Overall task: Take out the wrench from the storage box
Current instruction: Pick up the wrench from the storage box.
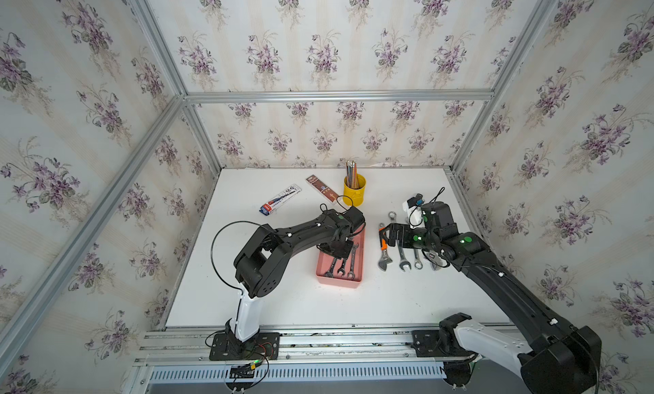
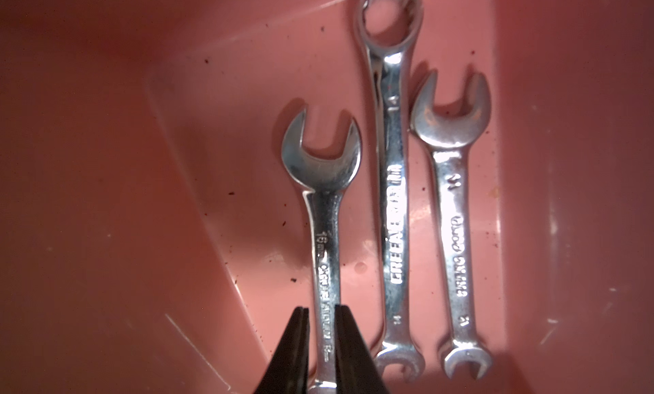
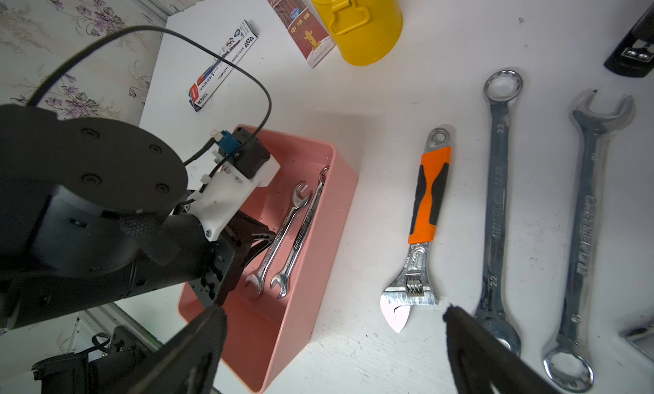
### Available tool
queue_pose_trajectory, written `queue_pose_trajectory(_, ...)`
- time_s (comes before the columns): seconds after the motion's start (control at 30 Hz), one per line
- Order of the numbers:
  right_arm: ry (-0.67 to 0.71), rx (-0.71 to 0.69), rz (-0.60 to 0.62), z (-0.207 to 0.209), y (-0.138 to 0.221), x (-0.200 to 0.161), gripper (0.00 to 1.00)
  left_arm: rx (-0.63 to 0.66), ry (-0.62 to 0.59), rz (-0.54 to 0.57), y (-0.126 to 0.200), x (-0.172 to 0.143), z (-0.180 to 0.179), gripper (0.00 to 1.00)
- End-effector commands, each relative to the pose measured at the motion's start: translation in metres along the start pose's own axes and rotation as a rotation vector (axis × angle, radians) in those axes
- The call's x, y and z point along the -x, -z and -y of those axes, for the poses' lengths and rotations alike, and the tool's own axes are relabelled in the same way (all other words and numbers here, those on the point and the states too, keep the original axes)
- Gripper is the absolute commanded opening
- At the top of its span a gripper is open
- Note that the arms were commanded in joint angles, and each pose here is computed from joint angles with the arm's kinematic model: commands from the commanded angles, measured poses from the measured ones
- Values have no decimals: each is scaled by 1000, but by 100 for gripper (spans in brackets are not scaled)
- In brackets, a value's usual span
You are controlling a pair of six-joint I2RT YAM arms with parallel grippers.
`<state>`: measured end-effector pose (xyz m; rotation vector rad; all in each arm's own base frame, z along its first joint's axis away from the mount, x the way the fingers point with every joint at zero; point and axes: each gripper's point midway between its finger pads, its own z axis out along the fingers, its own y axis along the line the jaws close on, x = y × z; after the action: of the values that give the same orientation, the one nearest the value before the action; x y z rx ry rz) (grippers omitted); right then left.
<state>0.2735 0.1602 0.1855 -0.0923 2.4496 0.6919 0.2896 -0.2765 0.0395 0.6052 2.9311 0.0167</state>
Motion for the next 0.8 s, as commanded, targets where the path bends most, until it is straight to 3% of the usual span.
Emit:
queue_pose_trajectory(0.0, 1, 8, 14, -2, 0, 3, 100, 18, 9, 2, 3, -5, -3, 33)
queue_pose_trajectory(0.13, -2, 10, 12, -1, 0, 2, 100, 16, 10, -3, -1, -12, -2, 39)
queue_pose_trajectory(0.43, -5, 8, 5, 0, -1, -1, 100, 44, -17, -45, -23, -18, -4, 42)
queue_pose_trajectory(0.57, -8, 12, 4, -1, -1, -1, 100, 45, -27, -117, -37, -28, -4, 45)
queue_pose_trajectory(0.77, -7, 15, 7, -1, -1, -1, 100, 15, -18, -169, -49, -45, -1, 31)
